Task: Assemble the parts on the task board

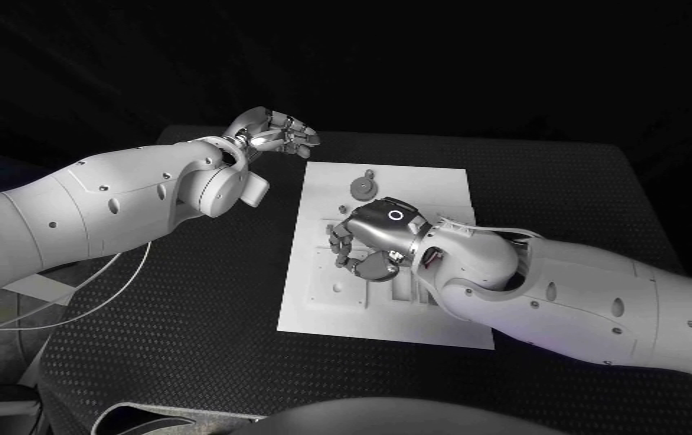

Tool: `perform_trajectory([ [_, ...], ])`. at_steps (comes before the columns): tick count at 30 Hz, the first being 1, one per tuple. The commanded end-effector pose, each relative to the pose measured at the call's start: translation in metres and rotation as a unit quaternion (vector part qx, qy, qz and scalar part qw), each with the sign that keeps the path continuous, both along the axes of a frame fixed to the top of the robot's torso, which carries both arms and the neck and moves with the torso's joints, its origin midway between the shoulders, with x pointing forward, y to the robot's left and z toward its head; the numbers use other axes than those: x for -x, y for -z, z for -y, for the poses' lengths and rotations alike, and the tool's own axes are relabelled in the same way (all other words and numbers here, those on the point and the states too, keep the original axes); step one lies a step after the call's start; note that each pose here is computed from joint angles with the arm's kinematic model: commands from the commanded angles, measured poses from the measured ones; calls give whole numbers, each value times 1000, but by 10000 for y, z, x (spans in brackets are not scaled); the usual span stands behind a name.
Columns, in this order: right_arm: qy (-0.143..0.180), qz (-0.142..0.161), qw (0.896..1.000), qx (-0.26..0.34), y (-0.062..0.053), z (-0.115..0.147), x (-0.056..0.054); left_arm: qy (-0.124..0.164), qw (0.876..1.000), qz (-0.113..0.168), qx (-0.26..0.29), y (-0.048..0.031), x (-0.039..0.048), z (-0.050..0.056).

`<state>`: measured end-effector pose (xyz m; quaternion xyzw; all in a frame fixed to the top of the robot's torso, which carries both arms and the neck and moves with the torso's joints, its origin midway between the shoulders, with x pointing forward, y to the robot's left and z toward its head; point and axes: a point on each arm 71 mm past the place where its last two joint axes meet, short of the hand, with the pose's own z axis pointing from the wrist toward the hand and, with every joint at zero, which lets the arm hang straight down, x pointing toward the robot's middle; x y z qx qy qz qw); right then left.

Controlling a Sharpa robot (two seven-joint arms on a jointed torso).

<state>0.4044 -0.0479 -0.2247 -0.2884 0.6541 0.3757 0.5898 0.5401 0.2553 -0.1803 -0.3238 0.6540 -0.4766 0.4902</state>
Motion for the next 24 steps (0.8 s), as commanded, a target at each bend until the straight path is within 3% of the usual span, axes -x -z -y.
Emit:
perform_trajectory([
  [1, -15, -10, 1000, 20, 109, -59, 37, 10, 1000, 3, 6, -15, 0, 54],
  [9, -23, -20, 998, 47, 377, -149, 93, 14, 1000, 2, 7, -13, -4, 101],
  [16, -29, -19, 998, 53, 468, -208, 129, 14, 1000, 2, 7, -13, -4, 101],
  [24, -21, -19, 998, 57, 491, -185, 104, 14, 1000, 2, 7, -13, -3, 91],
])
